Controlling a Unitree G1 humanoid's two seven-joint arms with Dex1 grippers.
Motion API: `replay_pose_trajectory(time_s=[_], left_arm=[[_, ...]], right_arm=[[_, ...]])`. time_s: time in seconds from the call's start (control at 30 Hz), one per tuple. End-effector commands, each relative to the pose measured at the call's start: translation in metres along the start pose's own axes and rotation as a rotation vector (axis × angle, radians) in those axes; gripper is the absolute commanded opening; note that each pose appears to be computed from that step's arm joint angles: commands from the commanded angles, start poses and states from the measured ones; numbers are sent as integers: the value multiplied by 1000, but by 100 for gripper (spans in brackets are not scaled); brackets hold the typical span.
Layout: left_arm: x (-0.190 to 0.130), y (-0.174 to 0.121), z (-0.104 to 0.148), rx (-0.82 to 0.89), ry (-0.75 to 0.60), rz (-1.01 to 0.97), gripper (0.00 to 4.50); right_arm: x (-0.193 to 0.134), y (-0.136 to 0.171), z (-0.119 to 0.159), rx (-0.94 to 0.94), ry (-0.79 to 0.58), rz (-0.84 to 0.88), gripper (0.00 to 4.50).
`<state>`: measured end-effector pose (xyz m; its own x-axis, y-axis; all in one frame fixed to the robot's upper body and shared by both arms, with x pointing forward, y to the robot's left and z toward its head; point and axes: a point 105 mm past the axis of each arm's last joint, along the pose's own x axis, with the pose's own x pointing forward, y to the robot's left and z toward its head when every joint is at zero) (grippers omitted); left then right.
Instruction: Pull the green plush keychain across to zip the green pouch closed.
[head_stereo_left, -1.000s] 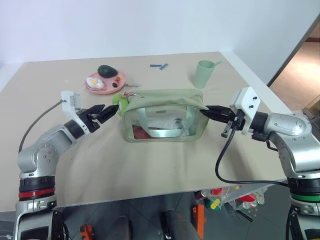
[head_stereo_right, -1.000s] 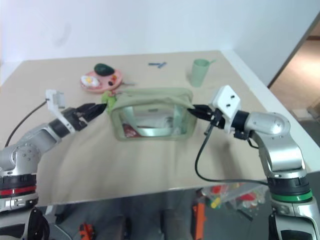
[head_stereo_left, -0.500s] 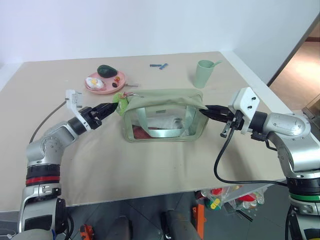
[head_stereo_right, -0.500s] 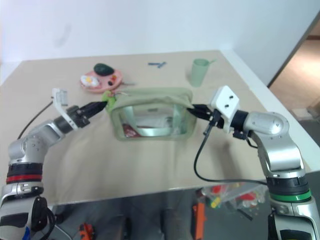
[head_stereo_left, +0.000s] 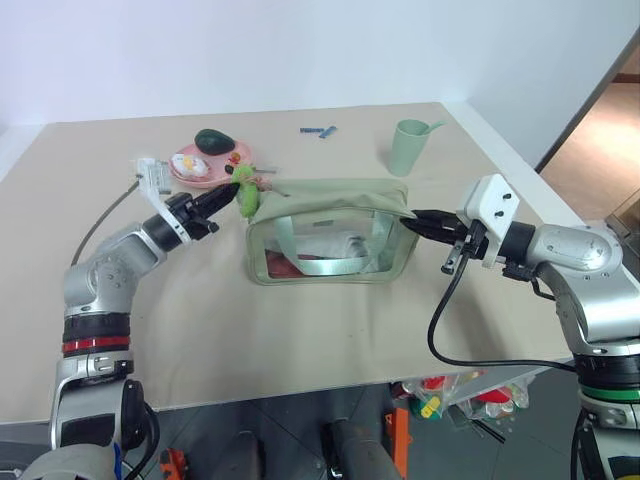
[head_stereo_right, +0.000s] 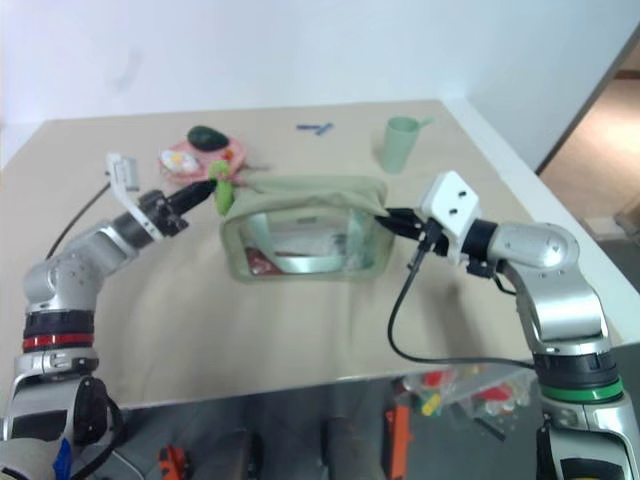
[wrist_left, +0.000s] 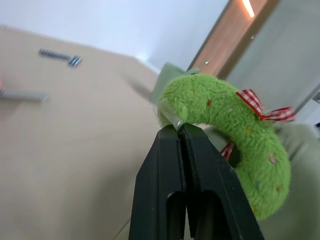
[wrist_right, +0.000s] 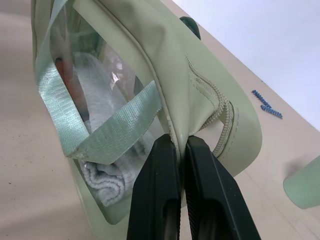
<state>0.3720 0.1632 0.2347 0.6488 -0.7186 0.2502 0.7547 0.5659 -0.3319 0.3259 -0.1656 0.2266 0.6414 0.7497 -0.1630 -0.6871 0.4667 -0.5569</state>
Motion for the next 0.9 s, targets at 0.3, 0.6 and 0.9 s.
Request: replay_pose_trajectory(time_s=[0.3, 0.6, 0.9], left_arm=[[34, -80, 38, 206, 52, -247, 2], [45, -61, 16, 261, 164, -185, 2], [36, -58, 28, 332, 183, -211, 300]], right_arm=[[2, -3, 8, -40, -16, 7, 0], [3, -3, 8, -45, -17, 0, 0], [3, -3, 9, -49, -18, -2, 0]])
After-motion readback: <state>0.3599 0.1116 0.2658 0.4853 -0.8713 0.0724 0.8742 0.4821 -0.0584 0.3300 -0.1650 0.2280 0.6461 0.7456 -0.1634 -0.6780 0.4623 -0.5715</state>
